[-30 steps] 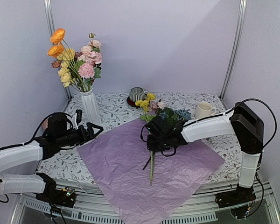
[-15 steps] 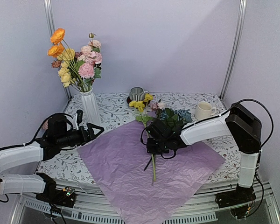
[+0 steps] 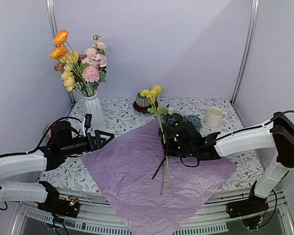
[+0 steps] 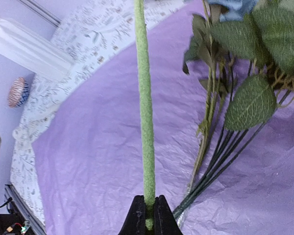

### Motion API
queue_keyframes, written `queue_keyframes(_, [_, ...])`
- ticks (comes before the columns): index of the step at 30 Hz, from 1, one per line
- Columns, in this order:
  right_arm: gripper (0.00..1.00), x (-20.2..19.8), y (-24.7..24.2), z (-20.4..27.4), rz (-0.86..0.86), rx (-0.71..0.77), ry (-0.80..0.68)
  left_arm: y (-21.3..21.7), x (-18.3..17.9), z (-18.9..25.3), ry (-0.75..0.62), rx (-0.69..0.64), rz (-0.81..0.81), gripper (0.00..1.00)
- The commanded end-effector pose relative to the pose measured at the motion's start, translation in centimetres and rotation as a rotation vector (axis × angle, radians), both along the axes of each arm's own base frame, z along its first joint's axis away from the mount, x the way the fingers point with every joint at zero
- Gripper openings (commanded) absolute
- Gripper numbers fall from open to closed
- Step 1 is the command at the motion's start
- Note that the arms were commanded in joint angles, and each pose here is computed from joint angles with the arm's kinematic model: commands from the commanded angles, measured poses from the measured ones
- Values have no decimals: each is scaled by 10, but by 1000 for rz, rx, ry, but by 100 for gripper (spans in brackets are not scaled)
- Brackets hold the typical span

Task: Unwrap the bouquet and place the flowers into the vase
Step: Pick up the fake flower from the flattened wrapping paper.

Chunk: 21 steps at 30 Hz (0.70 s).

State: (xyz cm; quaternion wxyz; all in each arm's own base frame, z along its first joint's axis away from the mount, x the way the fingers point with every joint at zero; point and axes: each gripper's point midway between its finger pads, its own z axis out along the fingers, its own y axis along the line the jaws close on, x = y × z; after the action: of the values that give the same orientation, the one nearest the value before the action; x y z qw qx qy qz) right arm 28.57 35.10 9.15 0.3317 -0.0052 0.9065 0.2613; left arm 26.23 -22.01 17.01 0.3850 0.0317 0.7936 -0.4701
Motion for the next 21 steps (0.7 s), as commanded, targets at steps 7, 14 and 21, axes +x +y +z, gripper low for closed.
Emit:
queue_keyframes(7, [3, -32, -1, 120, 246, 361, -434, -36, -20, 51, -217, -83, -144, 98])
queue_keyframes(14, [3, -80, 12, 163, 502, 456, -629, -57, -43, 96, -393, -166, -242, 97])
queue_keyframes(21, [4, -117, 38, 179, 637, 458, -729, -68, -66, 142, -569, -265, -273, 90])
